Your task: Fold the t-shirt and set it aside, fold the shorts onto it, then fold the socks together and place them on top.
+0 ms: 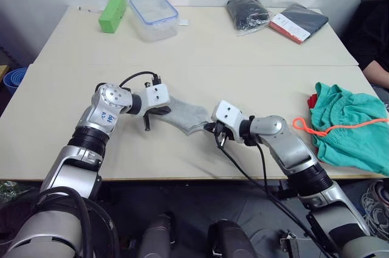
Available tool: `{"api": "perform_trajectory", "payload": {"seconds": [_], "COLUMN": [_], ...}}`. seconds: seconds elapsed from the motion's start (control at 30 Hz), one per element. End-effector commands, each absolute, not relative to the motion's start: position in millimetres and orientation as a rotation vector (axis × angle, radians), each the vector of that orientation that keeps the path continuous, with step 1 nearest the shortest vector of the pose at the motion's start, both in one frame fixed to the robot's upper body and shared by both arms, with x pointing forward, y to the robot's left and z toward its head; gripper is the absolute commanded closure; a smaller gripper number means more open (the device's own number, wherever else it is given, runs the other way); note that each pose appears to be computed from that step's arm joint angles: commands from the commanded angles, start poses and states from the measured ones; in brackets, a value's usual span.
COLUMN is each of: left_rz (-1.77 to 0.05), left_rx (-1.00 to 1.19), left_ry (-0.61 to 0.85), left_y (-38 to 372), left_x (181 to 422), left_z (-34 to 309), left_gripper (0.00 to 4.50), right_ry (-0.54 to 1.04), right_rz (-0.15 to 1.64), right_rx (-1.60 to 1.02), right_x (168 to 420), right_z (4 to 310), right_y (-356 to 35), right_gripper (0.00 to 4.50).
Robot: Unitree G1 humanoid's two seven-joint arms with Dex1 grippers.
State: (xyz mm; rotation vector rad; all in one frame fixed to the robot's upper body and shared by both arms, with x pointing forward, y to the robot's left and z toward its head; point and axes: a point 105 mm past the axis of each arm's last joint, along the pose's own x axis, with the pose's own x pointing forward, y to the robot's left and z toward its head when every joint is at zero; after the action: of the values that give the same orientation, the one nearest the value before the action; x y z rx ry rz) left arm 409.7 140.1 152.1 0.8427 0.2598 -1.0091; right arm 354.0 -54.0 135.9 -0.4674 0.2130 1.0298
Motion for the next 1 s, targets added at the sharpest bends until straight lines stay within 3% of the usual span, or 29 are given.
{"api": "perform_trajectory", "payload": {"seconds": [0.03, 0.07, 0.17, 0.4, 0.6, 0.83, 1.0], "left_rz": [-0.942, -0.928, -0.897, -0.69, -0.539, -0.494, -0.516], "left_rx": [0.753, 0.737, 0.6, 0.237, -0.071, -0.324, -0.338], "left_ry": [0.212, 0.213, 0.23, 0.286, 0.374, 0.443, 0.457], "left_y": [150, 154, 167, 210, 228, 214, 198], "left_x": [414, 413, 405, 385, 368, 372, 382], "left_z": [177, 179, 184, 194, 180, 153, 149], "left_gripper": [4.5, 4.5, 3.93, 1.81, 0.05, 0.05, 0.05], "right_ry": [0.077, 0.07, 0.057, 0.077, 0.081, 0.115, 0.078], "right_rz": [1.042, 1.044, 1.043, 0.988, 0.934, 0.889, 0.851], "right_rx": [-0.405, -0.399, -0.389, -0.437, -0.476, -0.448, -0.384], "right_x": [352, 352, 352, 366, 376, 381, 382], "right_z": [187, 190, 193, 163, 138, 123, 143], "right_y": [-40, -38, -29, -7, -5, -8, -17], "right_gripper": [4.48, 4.48, 4.5, 4.5, 4.5, 4.5, 4.5]}}
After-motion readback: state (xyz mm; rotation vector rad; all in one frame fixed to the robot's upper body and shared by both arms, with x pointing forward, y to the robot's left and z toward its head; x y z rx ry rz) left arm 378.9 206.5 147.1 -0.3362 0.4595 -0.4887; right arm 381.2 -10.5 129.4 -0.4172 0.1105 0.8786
